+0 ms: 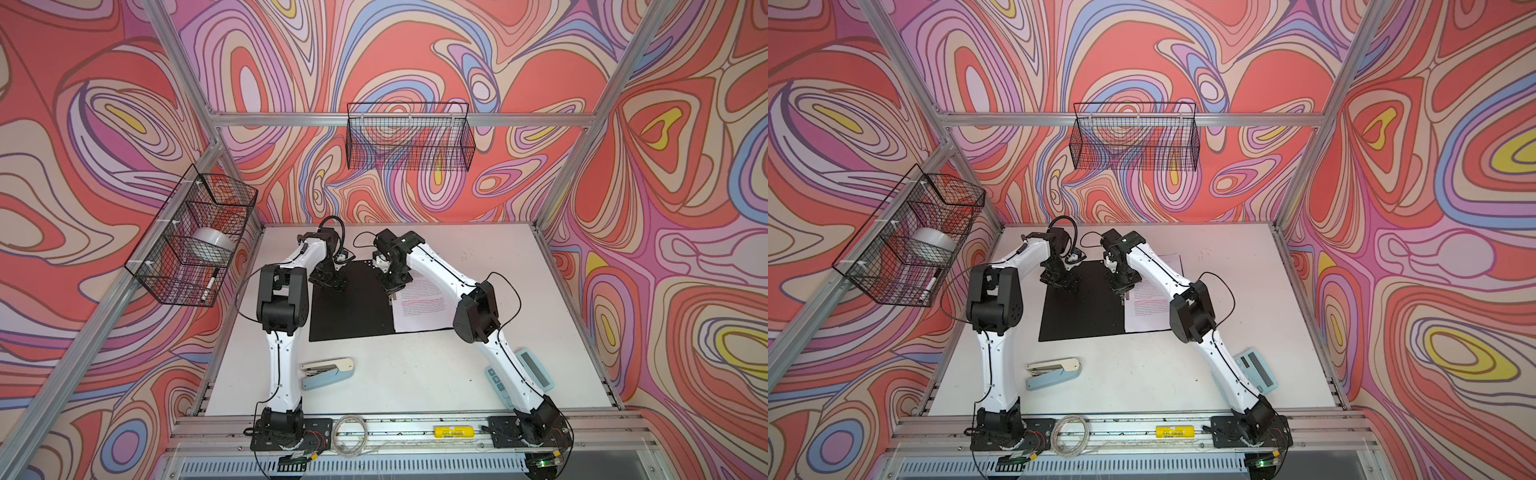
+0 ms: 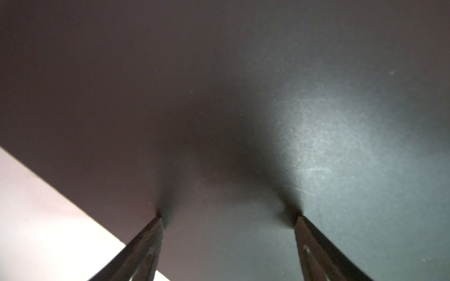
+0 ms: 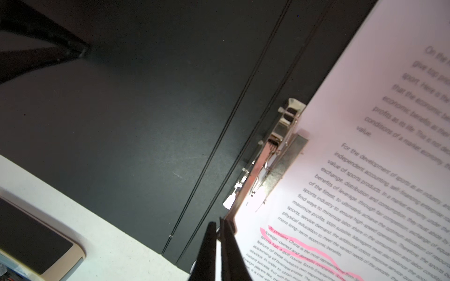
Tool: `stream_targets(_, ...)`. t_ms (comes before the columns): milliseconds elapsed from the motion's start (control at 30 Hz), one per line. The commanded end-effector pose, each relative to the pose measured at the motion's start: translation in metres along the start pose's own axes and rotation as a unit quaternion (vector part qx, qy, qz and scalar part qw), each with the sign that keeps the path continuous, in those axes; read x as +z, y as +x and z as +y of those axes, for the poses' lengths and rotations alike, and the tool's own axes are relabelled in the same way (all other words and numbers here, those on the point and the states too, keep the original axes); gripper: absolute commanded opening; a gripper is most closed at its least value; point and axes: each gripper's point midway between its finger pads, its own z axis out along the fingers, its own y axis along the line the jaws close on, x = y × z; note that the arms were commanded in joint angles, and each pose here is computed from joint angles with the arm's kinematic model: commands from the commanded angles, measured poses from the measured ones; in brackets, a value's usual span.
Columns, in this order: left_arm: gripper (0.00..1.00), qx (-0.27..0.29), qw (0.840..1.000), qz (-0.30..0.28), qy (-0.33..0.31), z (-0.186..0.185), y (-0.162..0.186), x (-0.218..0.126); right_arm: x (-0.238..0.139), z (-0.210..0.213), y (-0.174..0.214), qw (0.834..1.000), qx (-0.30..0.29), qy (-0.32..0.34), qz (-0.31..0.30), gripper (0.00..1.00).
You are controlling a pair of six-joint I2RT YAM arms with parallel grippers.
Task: Put the files into the folder
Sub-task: 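Hold the right gripper on the clip lever while left gripper rests on cover, then keep pressing the metal clip lever flat with the right gripper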
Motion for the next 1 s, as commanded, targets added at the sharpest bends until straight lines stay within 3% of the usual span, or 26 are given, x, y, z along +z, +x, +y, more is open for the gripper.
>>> stream_targets(0,0.84,-0.009,0.997,0.070,-0.008,0.007,0.027,0.050,0.031,-0.015,0.032,0.997,0.011,0.025,0.077,0.07)
stream_targets(967,0.84,-0.010,0.997,0.071,-0.008,0.007,0.028,0.052,0.061,-0.030,0.046,0.992,0.010,0.051,0.113,0.06)
